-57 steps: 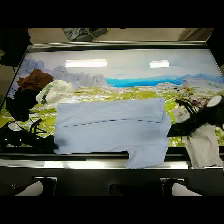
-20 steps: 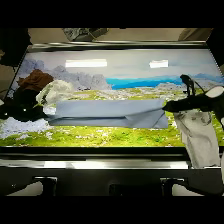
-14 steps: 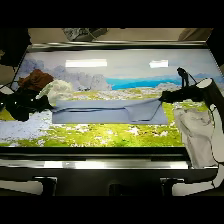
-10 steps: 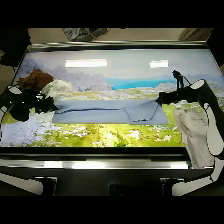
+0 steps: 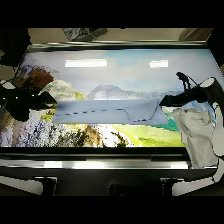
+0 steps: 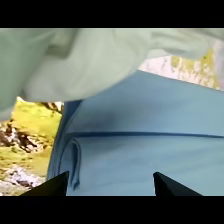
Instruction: Fold the shirts.
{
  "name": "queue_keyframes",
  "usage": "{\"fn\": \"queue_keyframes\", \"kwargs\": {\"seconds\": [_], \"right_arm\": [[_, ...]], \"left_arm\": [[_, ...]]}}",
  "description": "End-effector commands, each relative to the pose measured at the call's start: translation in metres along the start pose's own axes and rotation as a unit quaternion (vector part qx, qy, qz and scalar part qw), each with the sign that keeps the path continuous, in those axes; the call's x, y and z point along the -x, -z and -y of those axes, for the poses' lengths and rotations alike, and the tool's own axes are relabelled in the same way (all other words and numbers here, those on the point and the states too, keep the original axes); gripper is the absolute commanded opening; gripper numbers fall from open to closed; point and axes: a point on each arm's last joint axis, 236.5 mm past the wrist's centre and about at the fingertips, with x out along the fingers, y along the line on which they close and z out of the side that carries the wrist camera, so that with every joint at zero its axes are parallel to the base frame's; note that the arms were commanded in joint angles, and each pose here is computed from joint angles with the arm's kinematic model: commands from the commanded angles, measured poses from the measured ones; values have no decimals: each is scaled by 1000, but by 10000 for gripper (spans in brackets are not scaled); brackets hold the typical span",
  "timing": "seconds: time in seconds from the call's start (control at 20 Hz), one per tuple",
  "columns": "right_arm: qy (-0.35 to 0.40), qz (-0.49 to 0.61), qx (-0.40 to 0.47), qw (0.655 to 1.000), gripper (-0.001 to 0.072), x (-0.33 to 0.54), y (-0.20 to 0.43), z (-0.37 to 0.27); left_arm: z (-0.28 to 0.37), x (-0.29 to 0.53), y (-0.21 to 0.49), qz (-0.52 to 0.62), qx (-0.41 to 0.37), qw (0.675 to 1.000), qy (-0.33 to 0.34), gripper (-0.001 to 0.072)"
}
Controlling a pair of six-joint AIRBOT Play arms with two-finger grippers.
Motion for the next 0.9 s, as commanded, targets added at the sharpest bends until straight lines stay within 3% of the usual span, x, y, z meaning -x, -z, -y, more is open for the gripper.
{"fn": "queue_keyframes", "kwargs": {"seconds": [0.0,0.25,0.4,0.5,0.55,0.6,0.65,0.7,0.75,0.8,0.85], "right_arm": [[-32,-61,-18,997,708,-5,36,1],[-101,-28,-85,991,708,-53,16,-13],[-99,-38,-116,988,707,-76,15,-17],[-97,-47,-128,986,660,-87,14,-25],[-96,-50,-129,986,436,-89,14,-29],[-98,-50,-129,986,69,-87,12,-33],[-108,-50,-126,985,48,-81,11,-40],[-110,-42,-111,987,48,-70,7,-46],[-108,-32,-93,989,47,-57,2,-53],[-104,-19,-78,991,47,-40,-4,-62],[-102,-7,-63,993,47,-21,-8,-72]], "left_arm": [[20,41,-7,47,-23,999,-1,603],[62,88,-2,98,-68,993,6,603],[94,109,8,121,-103,987,12,603],[114,117,17,129,-127,983,18,603],[123,117,21,128,-140,982,21,603],[132,112,25,122,-150,981,24,600],[139,103,31,113,-158,981,27,596],[147,89,37,102,-168,980,31,501],[156,70,46,88,-184,978,36,182],[167,45,58,75,-194,977,47,39],[182,18,72,63,-196,977,64,37]]}}
